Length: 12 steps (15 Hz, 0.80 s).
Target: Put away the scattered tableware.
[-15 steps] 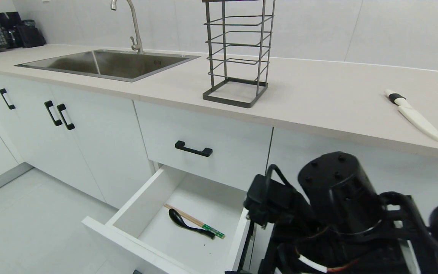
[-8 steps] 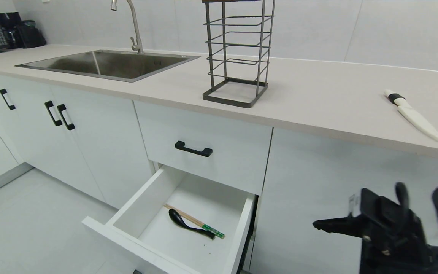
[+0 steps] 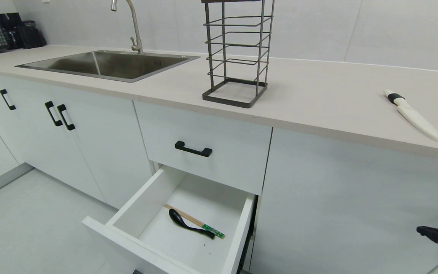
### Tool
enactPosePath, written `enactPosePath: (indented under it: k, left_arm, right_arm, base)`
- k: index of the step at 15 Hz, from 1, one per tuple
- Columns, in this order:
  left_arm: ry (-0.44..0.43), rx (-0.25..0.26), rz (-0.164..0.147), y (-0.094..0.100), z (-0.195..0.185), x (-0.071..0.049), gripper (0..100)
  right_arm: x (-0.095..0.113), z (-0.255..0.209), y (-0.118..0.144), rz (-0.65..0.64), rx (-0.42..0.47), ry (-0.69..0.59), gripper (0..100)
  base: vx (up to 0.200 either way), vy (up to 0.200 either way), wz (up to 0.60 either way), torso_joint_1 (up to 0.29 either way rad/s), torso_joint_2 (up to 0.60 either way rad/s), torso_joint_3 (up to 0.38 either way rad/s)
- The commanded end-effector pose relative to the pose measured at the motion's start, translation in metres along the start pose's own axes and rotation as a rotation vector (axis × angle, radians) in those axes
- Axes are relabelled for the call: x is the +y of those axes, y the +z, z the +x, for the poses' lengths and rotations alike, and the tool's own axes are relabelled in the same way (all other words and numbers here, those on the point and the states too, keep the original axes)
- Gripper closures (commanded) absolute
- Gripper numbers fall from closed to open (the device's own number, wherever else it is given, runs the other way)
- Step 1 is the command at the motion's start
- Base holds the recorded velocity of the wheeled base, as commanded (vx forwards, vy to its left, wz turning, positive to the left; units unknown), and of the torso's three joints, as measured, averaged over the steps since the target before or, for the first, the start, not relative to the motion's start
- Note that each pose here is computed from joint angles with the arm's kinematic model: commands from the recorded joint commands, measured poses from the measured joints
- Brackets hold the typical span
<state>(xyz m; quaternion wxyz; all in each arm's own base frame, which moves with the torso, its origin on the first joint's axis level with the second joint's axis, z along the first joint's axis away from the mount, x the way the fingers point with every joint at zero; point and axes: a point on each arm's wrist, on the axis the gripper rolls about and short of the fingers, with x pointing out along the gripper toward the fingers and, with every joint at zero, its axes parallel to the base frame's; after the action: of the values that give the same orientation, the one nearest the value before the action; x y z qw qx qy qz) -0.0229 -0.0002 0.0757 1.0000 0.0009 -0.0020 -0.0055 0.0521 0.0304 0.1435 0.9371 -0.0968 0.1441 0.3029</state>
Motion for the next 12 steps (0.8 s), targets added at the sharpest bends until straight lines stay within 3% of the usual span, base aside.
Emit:
enactPosePath:
  k: [1, 5, 12]
  left_arm:
    - [0.0, 0.001, 0.0, 0.0, 0.0, 0.0, 0]
    - [0.0, 0.001, 0.0, 0.0, 0.0, 0.0, 0]
    - [0.0, 0.001, 0.0, 0.0, 0.0, 0.0, 0]
  right_arm:
    - [0.004, -0.026, -0.021, -0.007, -0.112, -0.081, 0]
    - [0.006, -0.041, -0.023, 0.003, -0.199, -0.191, 0]
    - [0.012, -0.052, -0.034, 0.002, -0.277, -0.331, 0]
  base:
    - [0.0, 0.0, 0.0, 0.0, 0.0, 0.0]
    - [0.0, 0.0, 0.0, 0.0, 0.0, 0.0]
    - [0.0, 0.0, 0.0, 0.0, 0.0, 0.0]
